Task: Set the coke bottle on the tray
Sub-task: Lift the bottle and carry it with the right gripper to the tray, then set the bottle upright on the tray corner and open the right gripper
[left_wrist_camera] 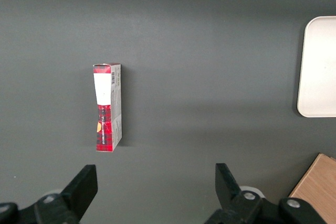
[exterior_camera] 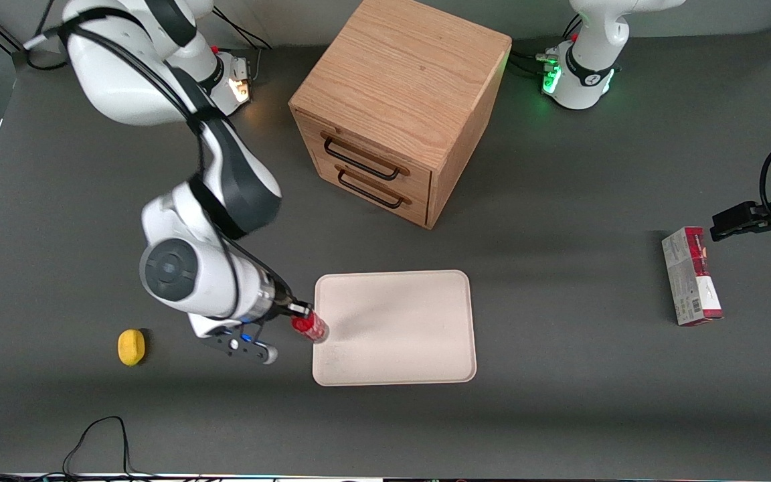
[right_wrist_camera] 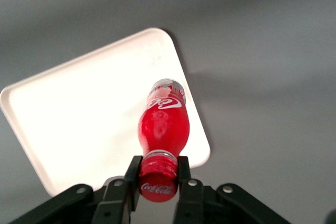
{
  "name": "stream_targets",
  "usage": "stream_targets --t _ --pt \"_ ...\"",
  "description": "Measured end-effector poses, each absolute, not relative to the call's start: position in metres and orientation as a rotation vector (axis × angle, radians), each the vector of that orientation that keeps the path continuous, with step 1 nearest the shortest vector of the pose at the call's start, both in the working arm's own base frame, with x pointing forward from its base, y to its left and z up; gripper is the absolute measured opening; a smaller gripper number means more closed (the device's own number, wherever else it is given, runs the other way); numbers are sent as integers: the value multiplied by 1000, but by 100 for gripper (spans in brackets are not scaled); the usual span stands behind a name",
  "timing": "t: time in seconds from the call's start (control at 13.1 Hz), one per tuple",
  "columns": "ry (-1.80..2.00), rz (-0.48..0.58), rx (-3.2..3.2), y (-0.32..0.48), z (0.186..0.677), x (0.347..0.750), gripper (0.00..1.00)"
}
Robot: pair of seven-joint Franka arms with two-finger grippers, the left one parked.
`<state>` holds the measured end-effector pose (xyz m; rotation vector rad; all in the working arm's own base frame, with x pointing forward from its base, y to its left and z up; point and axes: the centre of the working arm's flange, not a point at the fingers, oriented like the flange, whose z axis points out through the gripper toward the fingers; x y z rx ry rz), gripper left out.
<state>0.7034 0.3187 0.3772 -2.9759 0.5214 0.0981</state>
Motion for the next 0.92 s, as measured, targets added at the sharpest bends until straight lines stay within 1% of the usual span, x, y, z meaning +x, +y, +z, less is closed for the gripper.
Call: stream_targets --t 0.15,0.31,0.84,0.92 --pt "535 64 -2974 325 349 710 31" --pt "548 46 -2972 330 335 713 31" --pt "548 26 -2973 332 336 714 31" --pt "548 20 -2970 333 337 714 37"
